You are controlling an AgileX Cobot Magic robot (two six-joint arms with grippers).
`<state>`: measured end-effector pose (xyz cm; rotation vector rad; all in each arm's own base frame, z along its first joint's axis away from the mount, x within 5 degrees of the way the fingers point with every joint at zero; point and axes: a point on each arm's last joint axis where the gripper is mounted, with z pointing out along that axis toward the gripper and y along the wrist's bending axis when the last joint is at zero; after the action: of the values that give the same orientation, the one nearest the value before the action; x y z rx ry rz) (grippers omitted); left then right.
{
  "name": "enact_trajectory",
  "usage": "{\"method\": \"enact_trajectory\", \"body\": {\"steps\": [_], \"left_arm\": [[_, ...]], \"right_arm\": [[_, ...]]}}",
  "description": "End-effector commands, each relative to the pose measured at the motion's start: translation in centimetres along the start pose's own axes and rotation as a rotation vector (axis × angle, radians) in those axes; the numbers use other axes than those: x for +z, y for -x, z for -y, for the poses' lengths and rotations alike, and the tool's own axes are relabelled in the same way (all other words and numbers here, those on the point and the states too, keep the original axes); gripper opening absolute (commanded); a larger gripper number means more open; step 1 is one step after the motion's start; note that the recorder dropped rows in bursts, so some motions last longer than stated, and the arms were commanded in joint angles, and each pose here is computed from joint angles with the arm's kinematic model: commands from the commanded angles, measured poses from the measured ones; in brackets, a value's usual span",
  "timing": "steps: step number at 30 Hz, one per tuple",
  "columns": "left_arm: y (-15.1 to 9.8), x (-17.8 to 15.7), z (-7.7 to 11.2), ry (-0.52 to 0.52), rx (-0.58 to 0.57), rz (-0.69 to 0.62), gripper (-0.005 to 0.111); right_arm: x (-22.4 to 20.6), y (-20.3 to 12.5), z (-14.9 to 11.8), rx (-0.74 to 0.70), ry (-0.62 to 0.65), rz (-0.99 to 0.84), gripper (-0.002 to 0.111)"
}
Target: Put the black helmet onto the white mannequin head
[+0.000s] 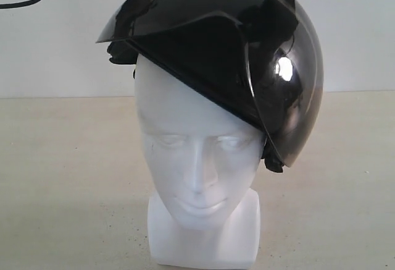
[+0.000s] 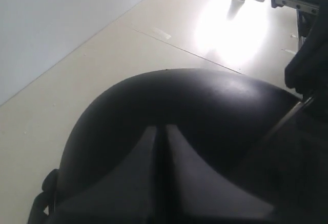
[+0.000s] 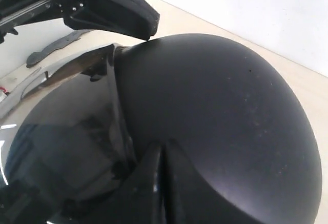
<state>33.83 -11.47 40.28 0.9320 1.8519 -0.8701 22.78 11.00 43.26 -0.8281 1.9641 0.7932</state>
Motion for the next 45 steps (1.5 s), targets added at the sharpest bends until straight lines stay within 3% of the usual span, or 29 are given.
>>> {"method": "enact_trajectory", "body": {"steps": [1, 10, 19, 35, 45], "left_arm": [[-2.1, 0.5, 0.4, -0.063, -0.011, -0.195, 0.004], [-3.0, 0.4, -0.2, 0.002, -0.045, -0.288, 0.004], [-4.7, 0.9, -0.4, -0.007, -0.078, -0.339, 0.004], [-5.4, 1.0, -0.6, 0.001, -0.098, -0.370, 0.004], [-5.6, 0.2, 0.5, 0.002, -0.100, -0.369, 0.004]], "right_arm": [[0.4, -0.1, -1.0, -0.004, 0.078, -0.017, 0.000], [1.1, -0.2, -2.4, -0.018, 0.126, -0.037, 0.000], [1.4, -0.2, -3.1, -0.014, 0.156, -0.045, 0.000], [1.7, -0.3, -3.8, -0.014, 0.180, -0.058, 0.000], [1.7, -0.5, -4.0, -0.008, 0.202, -0.089, 0.000]]}}
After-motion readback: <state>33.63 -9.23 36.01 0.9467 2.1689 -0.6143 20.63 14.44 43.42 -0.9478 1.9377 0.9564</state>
